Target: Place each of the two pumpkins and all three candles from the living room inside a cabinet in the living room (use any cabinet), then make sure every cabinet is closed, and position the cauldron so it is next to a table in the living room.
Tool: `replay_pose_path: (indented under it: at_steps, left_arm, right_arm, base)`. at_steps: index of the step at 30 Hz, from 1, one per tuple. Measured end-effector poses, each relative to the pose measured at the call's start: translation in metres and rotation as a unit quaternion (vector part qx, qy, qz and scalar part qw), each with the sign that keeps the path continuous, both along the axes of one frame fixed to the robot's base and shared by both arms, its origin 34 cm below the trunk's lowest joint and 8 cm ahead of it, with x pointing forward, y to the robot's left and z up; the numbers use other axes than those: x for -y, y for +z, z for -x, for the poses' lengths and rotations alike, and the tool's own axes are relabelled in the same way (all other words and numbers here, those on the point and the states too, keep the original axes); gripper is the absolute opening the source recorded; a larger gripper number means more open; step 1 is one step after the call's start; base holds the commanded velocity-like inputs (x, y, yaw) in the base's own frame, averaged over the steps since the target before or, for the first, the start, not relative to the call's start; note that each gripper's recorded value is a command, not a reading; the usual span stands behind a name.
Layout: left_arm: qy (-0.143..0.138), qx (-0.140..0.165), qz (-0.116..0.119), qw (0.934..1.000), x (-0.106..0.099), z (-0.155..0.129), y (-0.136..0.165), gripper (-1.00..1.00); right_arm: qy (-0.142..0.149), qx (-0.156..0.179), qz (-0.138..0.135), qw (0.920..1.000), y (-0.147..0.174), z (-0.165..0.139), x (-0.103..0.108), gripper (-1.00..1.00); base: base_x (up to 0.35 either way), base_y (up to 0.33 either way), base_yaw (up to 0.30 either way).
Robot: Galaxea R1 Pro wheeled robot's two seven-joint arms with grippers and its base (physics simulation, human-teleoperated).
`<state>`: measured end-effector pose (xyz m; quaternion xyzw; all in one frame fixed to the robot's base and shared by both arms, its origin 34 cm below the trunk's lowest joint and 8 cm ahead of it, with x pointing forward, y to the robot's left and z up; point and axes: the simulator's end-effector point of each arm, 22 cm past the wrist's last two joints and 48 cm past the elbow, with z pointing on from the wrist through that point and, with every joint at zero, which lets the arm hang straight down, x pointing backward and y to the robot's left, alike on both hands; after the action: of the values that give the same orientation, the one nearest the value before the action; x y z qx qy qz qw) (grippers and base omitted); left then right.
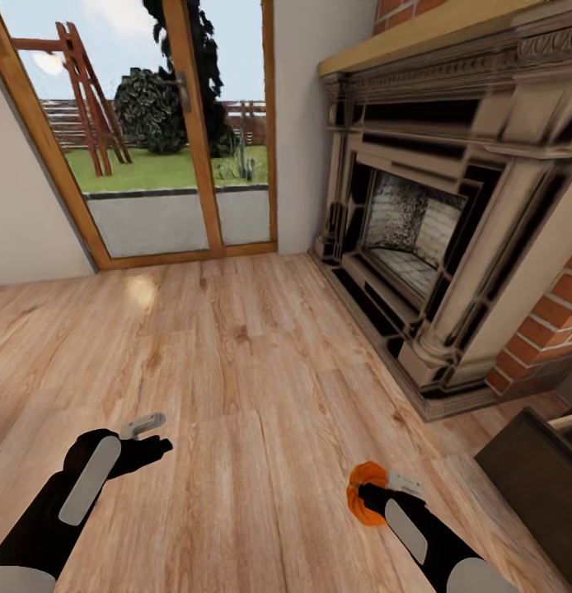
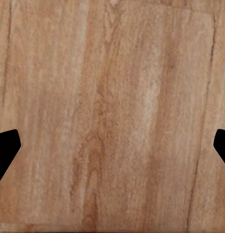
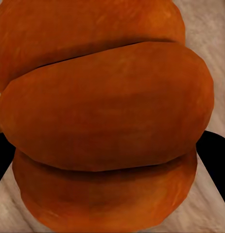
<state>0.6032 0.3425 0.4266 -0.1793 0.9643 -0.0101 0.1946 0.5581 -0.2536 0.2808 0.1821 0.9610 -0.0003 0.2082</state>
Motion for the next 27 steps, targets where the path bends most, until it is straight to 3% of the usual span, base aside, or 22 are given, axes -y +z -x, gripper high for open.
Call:
replay_pose_path:
  at_steps: [22,27]
  left_arm:
    - [0.001,-0.012,-0.002,0.9999,-0.001,-0.007,0.037,1.0]
    - [0.001,-0.013,-0.001,0.9999,0.0,-0.008,0.046,1.0]
  right_arm:
    - [-0.002,-0.003,0.001,1.0,0.04,-0.008,-0.002,-1.0]
    - [0.009,-0.003,0.006,0.9999,0.05,-0.009,-0.005,-1.0]
  base:
    - [-0.078,0.0,0.234]
    - [-0.003,0.0,0.28]
